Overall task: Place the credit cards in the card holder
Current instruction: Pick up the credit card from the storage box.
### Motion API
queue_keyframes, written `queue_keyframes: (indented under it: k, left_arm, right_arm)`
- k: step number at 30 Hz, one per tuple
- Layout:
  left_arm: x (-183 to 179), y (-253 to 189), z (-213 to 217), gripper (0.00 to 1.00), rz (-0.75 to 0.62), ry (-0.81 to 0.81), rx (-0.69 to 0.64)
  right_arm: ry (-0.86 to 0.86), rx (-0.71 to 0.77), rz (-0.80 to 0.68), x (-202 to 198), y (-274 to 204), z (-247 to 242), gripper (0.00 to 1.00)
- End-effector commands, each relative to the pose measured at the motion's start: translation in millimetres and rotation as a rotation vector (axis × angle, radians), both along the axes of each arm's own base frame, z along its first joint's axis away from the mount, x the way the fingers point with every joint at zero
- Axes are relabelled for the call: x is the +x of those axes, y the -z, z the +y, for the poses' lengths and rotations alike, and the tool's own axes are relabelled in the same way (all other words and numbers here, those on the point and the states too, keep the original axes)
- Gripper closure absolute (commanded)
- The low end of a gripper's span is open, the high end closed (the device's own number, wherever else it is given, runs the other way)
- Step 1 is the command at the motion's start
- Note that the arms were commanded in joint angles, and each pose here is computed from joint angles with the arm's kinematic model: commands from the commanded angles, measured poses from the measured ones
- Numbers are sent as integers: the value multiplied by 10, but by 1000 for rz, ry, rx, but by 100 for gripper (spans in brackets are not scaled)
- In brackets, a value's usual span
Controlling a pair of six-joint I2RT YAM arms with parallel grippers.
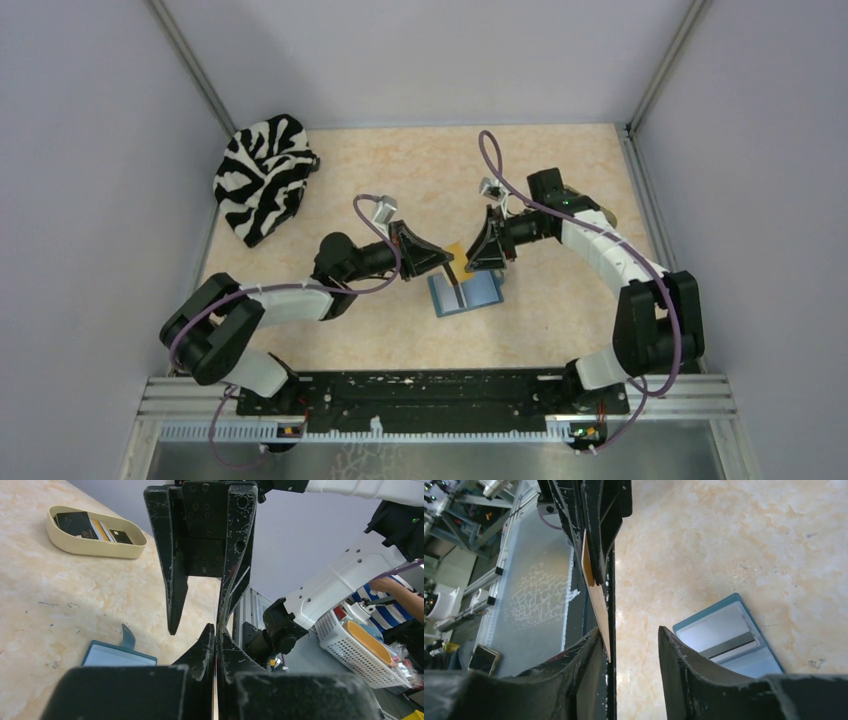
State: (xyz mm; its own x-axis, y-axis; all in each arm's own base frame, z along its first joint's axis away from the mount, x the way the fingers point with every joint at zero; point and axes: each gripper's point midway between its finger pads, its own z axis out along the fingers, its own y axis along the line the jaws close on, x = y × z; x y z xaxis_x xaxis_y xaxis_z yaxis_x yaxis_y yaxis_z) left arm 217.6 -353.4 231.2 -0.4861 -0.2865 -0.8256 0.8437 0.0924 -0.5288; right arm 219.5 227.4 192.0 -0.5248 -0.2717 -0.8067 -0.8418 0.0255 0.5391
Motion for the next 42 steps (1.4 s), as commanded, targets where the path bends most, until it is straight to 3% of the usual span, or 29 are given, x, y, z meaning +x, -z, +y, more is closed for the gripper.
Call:
queue_keyframes:
  k: [1,6,10,13,15,21,26,29,33,40,42]
  left_arm:
    - [-105,-108,90,100,-31,16,-55]
    - [-123,-137,141,100,-29,-3,-95]
    - [-126,-108,172,100,-36,-19,-88]
    - [-160,-20,167,68,-49,3,-32]
    - [-255,101,154,54,-64,87,50]
    - [-271,441,287,44,-43,202,299]
    - [-255,541,304,44,-54,227,382]
    - [-243,530,269,47,-43,246,375]
    - [-224,473,218,62,-35,258,338]
    - [-291,405,194,65,-12,282,260]
    - [-298,409,193,70,-6,285,252]
  right_arm:
    - [-36,-24,-106,5,-5,132,54]
    - [-62,-44,-122,-57,59,265,61]
    - [-77,-54,-120,-81,93,307,98]
    - [-93,-72,-118,-81,98,297,100]
    - [-112,-89,-129,-100,109,270,100]
    - [-181,-110,-141,-195,146,220,100]
    - [-211,-121,-134,-246,186,242,100]
    - [-223,-131,-127,-262,218,257,100]
    - [-232,-142,-118,-274,257,269,100]
    - [-240,-156,-108,-280,304,283,100]
    - [-241,-156,-107,-281,309,284,100]
